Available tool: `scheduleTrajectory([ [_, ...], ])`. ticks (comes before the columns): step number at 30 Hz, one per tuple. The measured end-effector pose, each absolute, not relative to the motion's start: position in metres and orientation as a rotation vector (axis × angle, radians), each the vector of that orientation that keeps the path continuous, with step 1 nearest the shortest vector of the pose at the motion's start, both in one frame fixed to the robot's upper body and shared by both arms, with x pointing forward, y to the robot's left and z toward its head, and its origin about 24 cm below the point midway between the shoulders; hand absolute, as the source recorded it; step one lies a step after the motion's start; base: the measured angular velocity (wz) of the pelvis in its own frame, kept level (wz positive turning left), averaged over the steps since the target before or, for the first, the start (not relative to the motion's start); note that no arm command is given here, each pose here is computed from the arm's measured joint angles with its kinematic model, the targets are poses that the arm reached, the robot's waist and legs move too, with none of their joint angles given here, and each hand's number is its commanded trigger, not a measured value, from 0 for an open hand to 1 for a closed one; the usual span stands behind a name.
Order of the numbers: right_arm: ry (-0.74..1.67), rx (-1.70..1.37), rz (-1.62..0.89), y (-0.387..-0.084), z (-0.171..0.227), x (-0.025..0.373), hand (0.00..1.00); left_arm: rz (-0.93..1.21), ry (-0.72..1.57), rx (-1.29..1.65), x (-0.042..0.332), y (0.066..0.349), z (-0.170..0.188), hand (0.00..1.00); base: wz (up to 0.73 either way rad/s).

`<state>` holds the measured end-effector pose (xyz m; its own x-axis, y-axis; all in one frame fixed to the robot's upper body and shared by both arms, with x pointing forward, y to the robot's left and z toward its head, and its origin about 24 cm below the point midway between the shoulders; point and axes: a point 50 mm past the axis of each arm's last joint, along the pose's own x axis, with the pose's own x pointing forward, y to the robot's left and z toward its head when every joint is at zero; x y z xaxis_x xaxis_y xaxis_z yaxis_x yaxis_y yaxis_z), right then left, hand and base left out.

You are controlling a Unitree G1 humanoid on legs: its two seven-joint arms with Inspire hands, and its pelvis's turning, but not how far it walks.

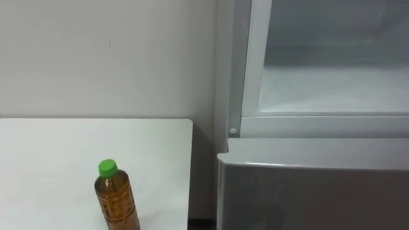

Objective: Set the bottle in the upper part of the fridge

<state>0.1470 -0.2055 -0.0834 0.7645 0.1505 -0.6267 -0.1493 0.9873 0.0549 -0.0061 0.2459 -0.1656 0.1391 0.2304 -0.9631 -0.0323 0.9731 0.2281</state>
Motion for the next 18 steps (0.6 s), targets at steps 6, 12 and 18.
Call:
scheduleTrajectory([
  [6,0.632,-0.038,0.214,-0.207,-0.061,0.157,0.0,0.17,1.402,0.158,-0.001,0.245,-0.165,0.0,-0.06],
  [12,0.538,-0.096,0.302,-0.208,-0.034,0.167,0.0,0.175,1.396,0.161,-0.003,0.246,-0.165,0.0,-0.02],
  [18,0.436,-0.143,0.391,-0.206,-0.007,0.176,0.0,0.182,1.397,0.17,-0.005,0.252,-0.164,0.0,-0.12],
])
